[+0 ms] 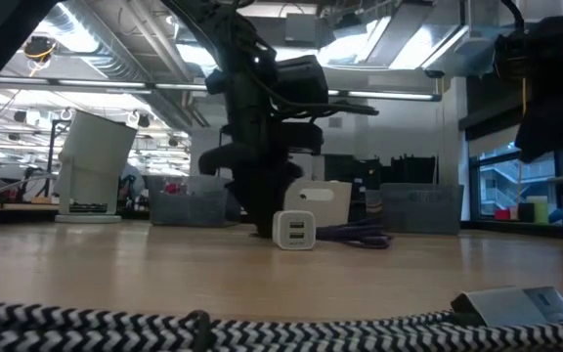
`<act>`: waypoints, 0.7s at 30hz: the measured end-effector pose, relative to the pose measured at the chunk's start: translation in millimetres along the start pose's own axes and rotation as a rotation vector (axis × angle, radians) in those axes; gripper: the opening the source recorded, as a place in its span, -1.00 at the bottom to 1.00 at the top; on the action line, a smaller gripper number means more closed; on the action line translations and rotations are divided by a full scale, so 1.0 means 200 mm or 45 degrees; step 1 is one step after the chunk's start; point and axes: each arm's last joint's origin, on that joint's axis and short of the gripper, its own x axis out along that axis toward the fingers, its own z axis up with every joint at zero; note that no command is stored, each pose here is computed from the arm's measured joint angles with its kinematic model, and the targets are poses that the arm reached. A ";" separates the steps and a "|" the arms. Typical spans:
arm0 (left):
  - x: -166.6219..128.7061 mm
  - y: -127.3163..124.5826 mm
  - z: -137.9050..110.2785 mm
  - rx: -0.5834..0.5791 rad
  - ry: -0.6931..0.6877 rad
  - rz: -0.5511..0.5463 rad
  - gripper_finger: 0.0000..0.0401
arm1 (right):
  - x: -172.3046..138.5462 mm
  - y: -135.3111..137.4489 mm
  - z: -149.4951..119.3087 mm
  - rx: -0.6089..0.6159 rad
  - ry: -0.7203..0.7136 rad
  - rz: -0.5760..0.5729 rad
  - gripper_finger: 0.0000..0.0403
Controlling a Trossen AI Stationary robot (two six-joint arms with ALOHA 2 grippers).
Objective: Pick and place items into bin
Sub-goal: Put the dark blue charger cable into the left black bin
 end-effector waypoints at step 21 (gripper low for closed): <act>-0.59 -0.01 0.00 -0.511 -0.345 0.288 -0.94 | 0.00 0.01 0.01 0.003 -0.016 0.028 0.01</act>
